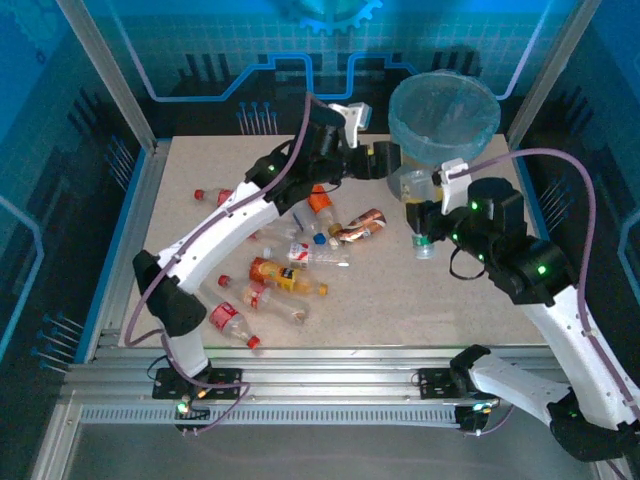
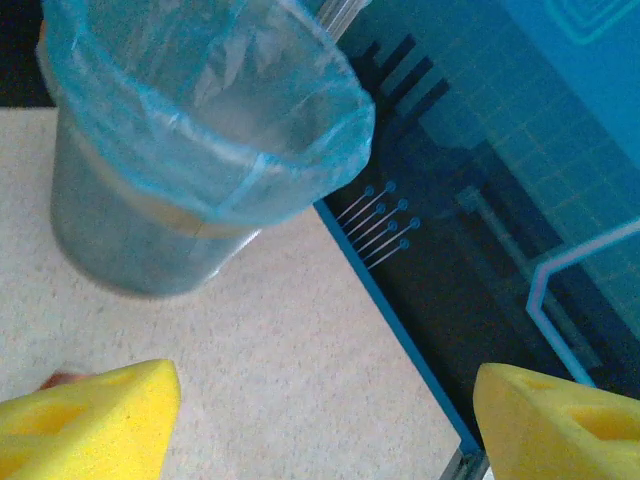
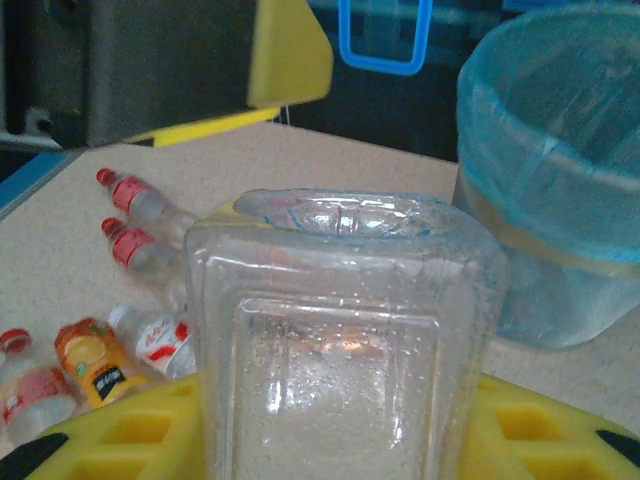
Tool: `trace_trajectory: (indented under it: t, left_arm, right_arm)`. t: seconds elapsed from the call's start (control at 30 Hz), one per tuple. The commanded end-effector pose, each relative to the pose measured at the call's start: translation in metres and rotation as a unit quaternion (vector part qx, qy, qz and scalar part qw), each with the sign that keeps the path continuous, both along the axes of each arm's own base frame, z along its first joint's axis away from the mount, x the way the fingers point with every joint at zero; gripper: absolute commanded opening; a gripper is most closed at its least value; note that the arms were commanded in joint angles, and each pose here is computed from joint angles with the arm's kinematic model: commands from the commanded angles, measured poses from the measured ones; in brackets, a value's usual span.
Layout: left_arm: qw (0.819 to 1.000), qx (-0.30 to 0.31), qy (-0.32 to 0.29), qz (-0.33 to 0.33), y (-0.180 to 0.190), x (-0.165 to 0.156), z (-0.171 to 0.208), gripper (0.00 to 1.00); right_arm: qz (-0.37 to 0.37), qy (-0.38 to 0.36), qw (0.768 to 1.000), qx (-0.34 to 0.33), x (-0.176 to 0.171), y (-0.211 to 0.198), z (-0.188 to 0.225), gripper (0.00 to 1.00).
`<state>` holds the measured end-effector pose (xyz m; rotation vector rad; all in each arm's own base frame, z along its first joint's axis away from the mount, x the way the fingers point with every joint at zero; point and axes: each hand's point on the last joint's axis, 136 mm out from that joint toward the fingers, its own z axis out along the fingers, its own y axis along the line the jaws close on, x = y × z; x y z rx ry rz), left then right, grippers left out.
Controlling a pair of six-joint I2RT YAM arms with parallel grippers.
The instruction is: Put the plastic bottles in the bin
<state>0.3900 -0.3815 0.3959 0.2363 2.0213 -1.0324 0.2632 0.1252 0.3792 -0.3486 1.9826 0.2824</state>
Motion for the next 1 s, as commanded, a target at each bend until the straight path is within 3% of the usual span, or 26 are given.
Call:
trace_trajectory:
  t: [0.0,0.53,0.97]
  left_arm:
    - [0.999,-0.001,-0.039,0.009,-0.002,0.014,0.023,0.78]
    - [0.985,-0.042,-0.156,0.061,-0.004,0.086,0.07,0.78]
    - [0.987,-0.034,-0.145,0.06,-0.009,0.107,0.044,0.78]
  right_arm:
    - [-0.007,-0.045,0.999,-0.003,0.019,-0.004,0.031,0.48]
    - [-0.136,-0.133,0.982,0.003,0.137,-0.045,0.099,0.47]
    - [-0.203,-0.147,0.966,-0.058,0.207,-0.066,0.102,0.46]
